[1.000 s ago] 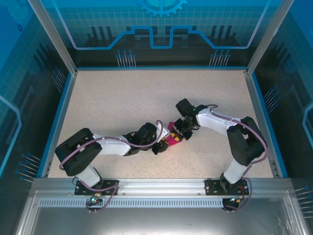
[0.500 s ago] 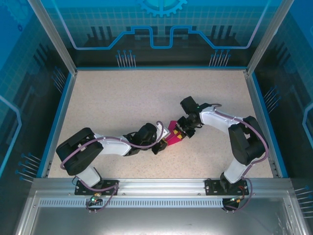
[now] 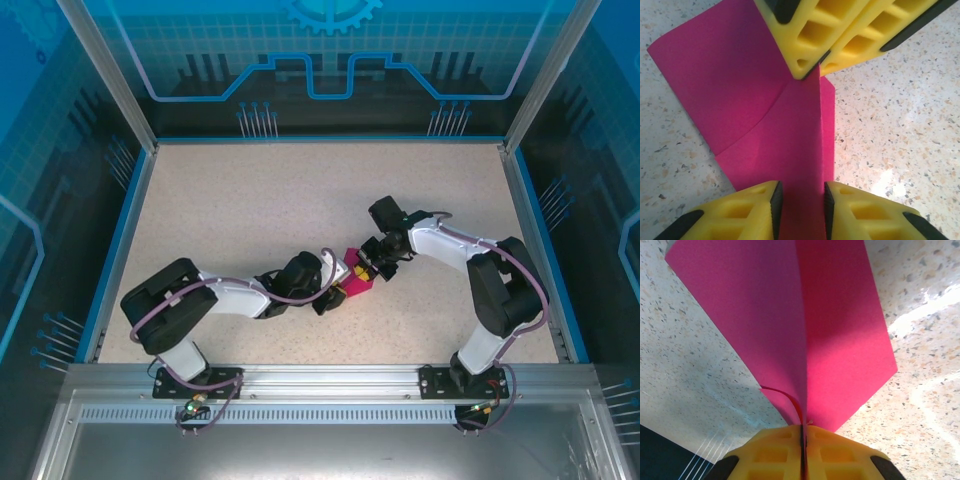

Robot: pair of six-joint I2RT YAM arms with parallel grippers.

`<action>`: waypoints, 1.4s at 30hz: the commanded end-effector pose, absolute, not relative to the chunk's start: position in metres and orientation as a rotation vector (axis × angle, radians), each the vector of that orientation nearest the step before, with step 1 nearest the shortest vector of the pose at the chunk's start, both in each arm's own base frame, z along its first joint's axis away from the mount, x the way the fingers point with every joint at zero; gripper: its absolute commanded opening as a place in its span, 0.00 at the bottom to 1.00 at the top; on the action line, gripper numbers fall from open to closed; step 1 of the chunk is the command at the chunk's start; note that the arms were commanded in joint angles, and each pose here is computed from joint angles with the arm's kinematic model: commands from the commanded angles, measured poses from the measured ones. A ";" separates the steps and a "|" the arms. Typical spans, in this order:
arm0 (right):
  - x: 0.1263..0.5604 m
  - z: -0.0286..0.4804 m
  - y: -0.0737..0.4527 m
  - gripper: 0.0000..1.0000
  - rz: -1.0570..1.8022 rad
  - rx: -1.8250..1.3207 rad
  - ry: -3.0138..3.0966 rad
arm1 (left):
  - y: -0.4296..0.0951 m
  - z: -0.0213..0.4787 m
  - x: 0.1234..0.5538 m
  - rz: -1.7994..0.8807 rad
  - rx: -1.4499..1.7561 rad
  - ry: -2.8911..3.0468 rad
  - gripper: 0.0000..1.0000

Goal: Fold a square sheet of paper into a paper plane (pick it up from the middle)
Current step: Fourth fold the wing at the center of the table.

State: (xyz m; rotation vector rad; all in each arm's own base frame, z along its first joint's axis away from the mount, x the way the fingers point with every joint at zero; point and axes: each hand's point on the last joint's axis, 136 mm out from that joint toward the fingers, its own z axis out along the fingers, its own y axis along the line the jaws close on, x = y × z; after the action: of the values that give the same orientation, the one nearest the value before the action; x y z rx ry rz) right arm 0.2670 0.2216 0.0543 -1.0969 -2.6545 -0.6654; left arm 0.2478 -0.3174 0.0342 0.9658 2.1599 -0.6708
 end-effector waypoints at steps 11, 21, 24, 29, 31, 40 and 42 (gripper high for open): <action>0.274 0.067 0.218 0.37 -0.697 -1.006 -2.725 | -0.328 0.038 0.251 -0.757 0.886 2.165 0.18; 0.272 0.071 0.207 0.55 -0.748 -0.846 -2.828 | -0.319 0.030 0.244 -0.823 0.794 2.211 0.18; 0.272 0.071 0.206 0.52 -0.746 -0.877 -2.781 | -0.314 0.026 0.244 -0.758 0.859 2.209 0.18; 0.278 0.073 0.216 0.54 -0.765 -0.854 -2.735 | -0.305 0.025 0.245 -0.628 0.990 2.191 0.18; 0.281 0.075 0.219 0.58 -0.780 -0.847 -2.728 | -0.302 0.025 0.246 -0.581 1.039 2.179 0.17; 0.272 0.069 0.224 0.61 -0.764 -0.889 -2.654 | -0.307 0.030 0.258 -0.467 1.187 2.116 0.17; 0.270 0.067 0.224 0.61 -0.758 -0.901 -2.636 | -0.306 0.030 0.257 -0.467 1.187 2.117 0.17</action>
State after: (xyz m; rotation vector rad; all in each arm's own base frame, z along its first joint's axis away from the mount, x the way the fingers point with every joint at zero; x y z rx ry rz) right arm 0.2806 0.2220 0.0713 -0.8734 -2.7179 -0.7854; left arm 0.2534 -0.3082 0.0272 1.1355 2.1387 -0.5134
